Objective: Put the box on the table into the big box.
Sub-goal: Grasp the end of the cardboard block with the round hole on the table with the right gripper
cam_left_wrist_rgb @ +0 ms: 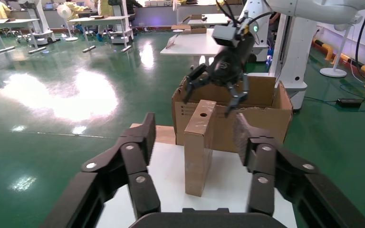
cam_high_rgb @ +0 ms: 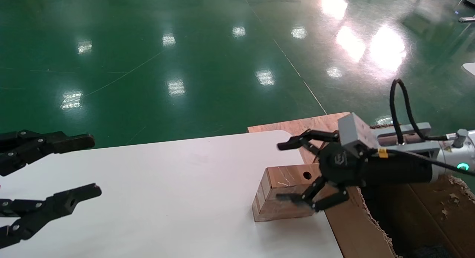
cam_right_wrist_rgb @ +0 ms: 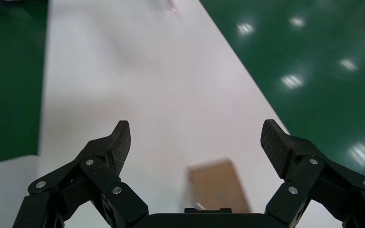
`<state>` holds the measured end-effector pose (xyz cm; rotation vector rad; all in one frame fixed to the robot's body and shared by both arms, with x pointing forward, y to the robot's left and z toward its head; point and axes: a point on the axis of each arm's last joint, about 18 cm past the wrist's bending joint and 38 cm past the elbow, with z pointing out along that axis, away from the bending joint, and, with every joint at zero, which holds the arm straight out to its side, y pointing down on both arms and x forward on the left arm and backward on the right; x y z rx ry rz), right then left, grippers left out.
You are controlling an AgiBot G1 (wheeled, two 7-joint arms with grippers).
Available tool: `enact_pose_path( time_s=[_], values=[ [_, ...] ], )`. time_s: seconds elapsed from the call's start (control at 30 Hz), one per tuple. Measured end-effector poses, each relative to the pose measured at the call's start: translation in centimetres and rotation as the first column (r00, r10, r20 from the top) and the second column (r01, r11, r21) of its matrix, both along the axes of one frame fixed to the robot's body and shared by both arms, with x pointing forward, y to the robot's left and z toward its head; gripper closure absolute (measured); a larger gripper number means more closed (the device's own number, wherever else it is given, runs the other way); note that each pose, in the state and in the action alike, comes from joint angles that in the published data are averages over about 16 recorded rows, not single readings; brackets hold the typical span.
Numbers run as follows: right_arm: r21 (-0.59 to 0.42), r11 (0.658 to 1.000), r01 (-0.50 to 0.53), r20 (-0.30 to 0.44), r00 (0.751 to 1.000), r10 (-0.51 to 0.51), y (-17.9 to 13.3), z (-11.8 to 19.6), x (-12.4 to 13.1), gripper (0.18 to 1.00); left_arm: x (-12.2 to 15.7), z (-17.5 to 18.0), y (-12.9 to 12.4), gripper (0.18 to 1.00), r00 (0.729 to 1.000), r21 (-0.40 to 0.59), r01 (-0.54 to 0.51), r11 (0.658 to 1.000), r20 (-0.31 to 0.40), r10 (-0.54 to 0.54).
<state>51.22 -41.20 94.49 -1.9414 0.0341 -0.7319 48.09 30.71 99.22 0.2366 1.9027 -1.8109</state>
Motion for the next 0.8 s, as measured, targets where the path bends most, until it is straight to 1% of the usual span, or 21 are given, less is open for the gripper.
enact_pose_path(
  time_s=[0.27,0.53,0.73,0.8],
  values=[
    [-0.035,0.996,0.08,0.013,0.997,-0.08,-2.2,-0.2,2.0,0.178,0.0,0.0,0.0,0.64,1.0,0.0,0.0,1.0,0.0,0.0],
    [-0.051,0.994,0.102,-0.011,0.995,-0.102,-3.0,-1.2,2.9,0.178,0.0,0.0,0.0,0.822,1.0,0.0,0.0,1.0,0.0,0.0],
    [-0.056,0.993,0.107,-0.038,0.993,-0.109,-3.4,-2.1,2.9,0.178,0.0,0.0,0.0,0.911,1.0,0.0,0.0,1.0,0.0,0.0],
    [-0.058,0.992,0.11,-0.046,0.993,-0.112,-3.6,-2.4,2.8,0.178,0.0,0.0,0.0,0.927,1.0,0.0,0.0,1.0,0.0,0.0]
  ],
)
